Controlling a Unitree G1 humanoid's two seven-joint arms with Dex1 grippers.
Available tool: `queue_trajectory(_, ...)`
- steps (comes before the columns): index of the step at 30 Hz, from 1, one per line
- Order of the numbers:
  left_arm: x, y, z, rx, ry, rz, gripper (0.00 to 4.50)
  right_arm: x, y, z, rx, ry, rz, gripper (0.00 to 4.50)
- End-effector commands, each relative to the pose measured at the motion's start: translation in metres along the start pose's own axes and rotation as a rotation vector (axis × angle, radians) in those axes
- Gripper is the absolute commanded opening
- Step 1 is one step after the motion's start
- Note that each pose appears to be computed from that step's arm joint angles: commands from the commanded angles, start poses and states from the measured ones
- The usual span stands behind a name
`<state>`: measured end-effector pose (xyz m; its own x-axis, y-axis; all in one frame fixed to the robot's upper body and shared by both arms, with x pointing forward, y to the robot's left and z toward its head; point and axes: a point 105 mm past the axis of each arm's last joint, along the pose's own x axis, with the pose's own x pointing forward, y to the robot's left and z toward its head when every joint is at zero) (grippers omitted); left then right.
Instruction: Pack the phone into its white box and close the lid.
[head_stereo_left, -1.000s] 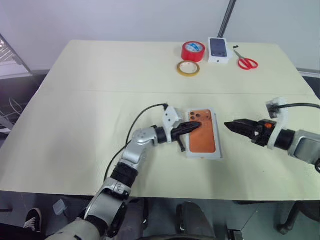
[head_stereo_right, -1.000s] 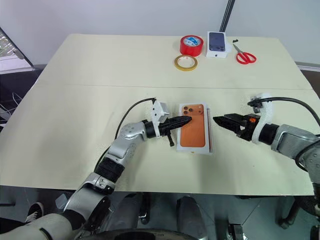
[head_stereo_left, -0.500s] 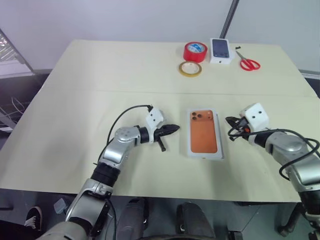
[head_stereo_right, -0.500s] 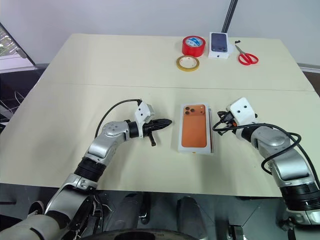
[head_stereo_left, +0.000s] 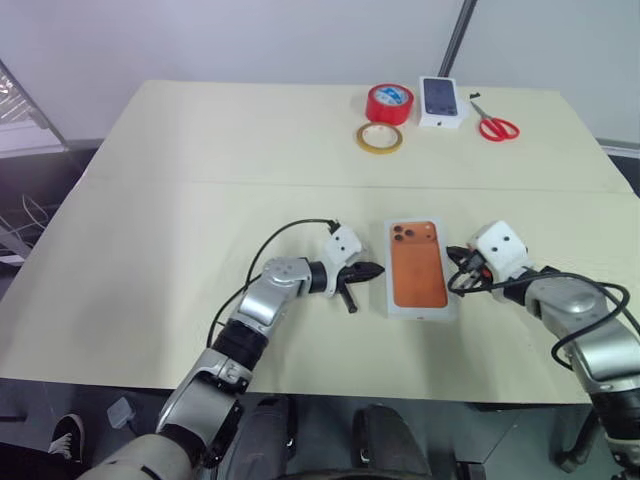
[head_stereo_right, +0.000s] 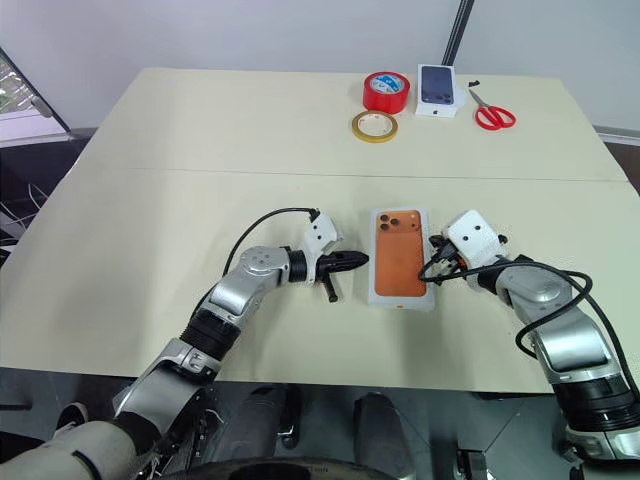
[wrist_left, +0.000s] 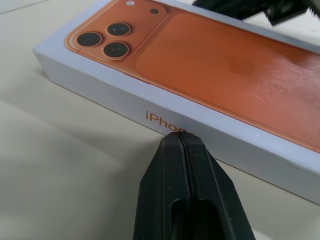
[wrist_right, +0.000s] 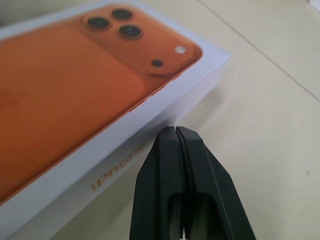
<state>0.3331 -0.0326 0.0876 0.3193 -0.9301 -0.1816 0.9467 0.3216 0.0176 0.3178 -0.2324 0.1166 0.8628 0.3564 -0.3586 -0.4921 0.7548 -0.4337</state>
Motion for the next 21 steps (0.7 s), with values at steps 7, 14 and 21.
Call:
queue_trajectory(7, 0.005, -0.004, 0.023, 0.082, -0.075, -0.009, 0.0, -0.001, 0.005, 0.003, -0.077, 0.004, -0.002, 0.03)
queue_trajectory(14, 0.003, -0.004, 0.014, 0.091, -0.051, -0.005, 0.0, 0.002, 0.006, 0.004, -0.108, 0.009, -0.003, 0.03)
queue_trajectory(21, 0.0, 0.008, 0.061, 0.024, -0.215, 0.044, 0.0, -0.003, -0.021, 0.023, -0.065, -0.084, -0.085, 0.03)
